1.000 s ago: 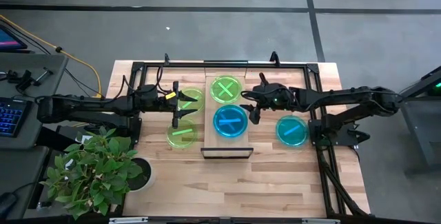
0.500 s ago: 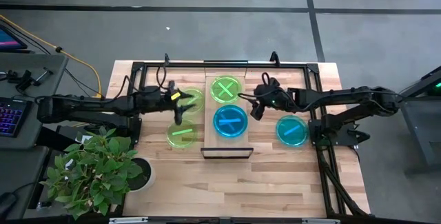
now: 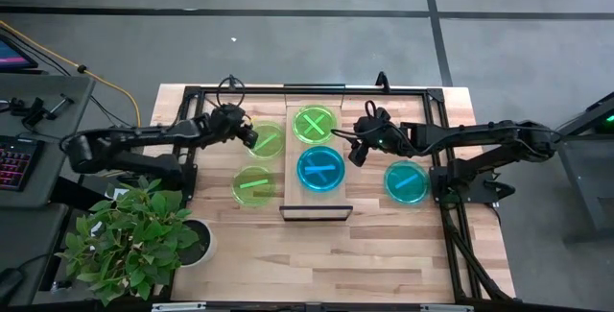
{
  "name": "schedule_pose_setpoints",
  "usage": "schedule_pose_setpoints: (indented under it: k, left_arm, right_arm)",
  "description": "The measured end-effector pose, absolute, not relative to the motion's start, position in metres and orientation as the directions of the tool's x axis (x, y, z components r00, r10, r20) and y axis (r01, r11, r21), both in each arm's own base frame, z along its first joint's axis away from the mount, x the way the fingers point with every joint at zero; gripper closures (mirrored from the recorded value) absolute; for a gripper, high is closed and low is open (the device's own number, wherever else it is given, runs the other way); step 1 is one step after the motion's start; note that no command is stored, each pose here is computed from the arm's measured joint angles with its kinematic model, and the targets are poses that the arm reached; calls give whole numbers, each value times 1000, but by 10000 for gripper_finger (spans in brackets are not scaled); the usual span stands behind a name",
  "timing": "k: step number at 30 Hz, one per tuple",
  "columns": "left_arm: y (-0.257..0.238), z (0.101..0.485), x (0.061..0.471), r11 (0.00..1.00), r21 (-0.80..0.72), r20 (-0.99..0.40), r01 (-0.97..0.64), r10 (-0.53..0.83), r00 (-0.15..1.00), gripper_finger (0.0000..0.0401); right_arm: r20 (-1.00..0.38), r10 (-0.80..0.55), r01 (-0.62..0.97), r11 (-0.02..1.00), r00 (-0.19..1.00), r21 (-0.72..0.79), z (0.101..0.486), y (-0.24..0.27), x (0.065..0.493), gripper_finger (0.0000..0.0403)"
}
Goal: Place and stack plates onto a shelf
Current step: Stack the top green plate on top of the green plates on the shelf
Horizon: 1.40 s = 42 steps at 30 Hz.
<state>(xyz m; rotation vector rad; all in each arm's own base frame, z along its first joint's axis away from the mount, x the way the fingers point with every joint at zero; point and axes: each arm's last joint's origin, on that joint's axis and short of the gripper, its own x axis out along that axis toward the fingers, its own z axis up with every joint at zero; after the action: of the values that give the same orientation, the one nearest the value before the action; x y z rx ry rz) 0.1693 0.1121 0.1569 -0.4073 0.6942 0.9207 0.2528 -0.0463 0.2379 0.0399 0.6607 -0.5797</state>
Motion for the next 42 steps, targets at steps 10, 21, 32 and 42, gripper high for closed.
schedule_pose_setpoints:
  k: [10,21,32,42]
  left_arm:
    - [132,129,171,549,-116,-783,-828,462,416,231]
    - [135,121,172,523,-67,-792,-850,490,365,231]
    - [140,114,178,537,-81,-812,-840,453,368,231]
    - [140,116,179,576,-48,-822,-816,441,360,296]
  right_arm:
    - [-590,-497,522,841,637,-145,238,-47,253,175]
    - [-590,-497,526,839,637,-139,238,-47,253,175]
    - [-589,-497,526,839,637,-139,238,-47,253,175]
    - [-590,-497,526,839,637,-139,238,-47,253,175]
